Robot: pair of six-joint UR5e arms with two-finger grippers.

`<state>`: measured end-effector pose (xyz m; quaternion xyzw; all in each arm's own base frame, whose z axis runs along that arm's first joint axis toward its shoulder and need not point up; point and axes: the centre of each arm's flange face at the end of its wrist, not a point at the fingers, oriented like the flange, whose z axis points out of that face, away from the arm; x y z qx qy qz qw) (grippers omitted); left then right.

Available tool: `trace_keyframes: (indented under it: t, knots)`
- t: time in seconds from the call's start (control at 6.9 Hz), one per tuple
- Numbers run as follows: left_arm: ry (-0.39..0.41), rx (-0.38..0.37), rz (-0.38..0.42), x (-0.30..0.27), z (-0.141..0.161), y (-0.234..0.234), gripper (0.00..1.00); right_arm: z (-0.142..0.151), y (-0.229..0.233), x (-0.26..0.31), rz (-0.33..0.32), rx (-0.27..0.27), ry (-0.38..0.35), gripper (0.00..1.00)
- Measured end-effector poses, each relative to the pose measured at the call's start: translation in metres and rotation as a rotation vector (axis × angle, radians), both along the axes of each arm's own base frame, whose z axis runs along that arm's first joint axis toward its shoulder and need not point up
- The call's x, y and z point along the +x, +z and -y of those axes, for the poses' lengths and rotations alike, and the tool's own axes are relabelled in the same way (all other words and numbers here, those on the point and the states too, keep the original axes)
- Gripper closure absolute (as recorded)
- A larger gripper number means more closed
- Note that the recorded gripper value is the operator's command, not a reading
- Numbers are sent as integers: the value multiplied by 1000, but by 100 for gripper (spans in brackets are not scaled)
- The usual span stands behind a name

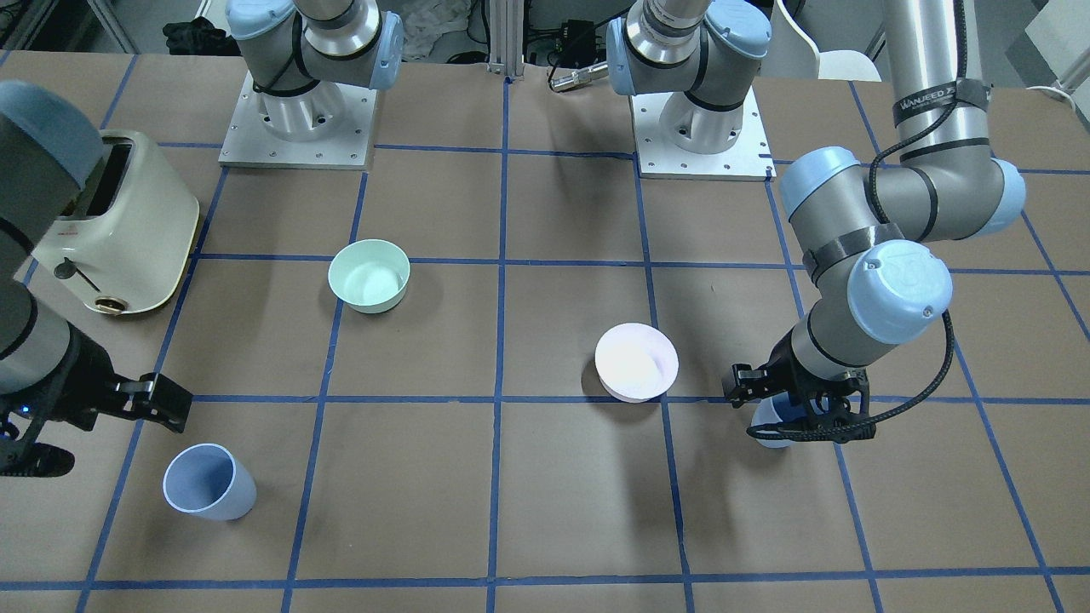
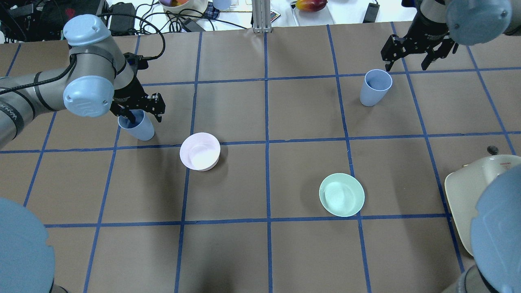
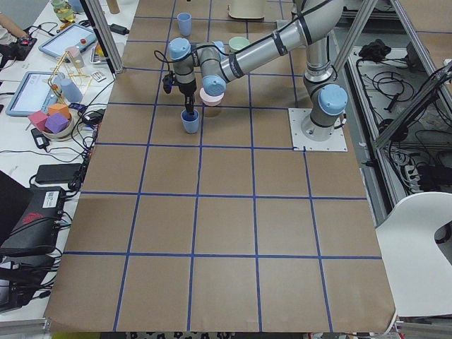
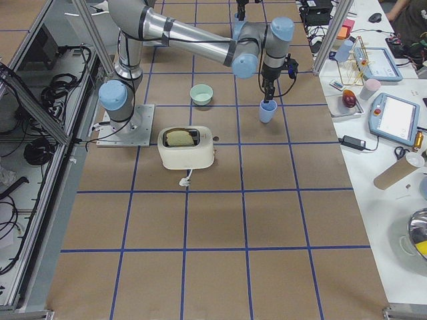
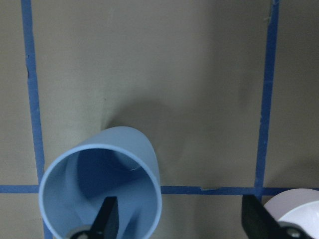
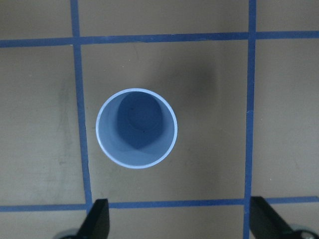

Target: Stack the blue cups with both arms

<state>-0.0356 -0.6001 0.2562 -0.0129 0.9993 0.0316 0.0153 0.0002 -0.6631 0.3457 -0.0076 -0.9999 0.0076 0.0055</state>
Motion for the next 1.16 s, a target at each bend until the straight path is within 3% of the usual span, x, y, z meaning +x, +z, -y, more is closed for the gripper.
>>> trace_keyframes:
  t: [0.43, 0.72, 0.87, 1.16]
  knots:
    - [-20, 7, 13, 2, 0, -5, 100, 30, -60, -7, 46, -11, -8, 3]
    - [-46, -37, 16, -8, 12, 12, 100, 34, -76, -5, 73, 1, -12, 7]
    - [-70, -79, 16, -30, 27, 36, 100, 34, -81, -5, 76, 10, -13, 24]
    - [-78, -148, 3, -101, 57, 80, 100, 33, -88, -5, 79, 25, -13, 87]
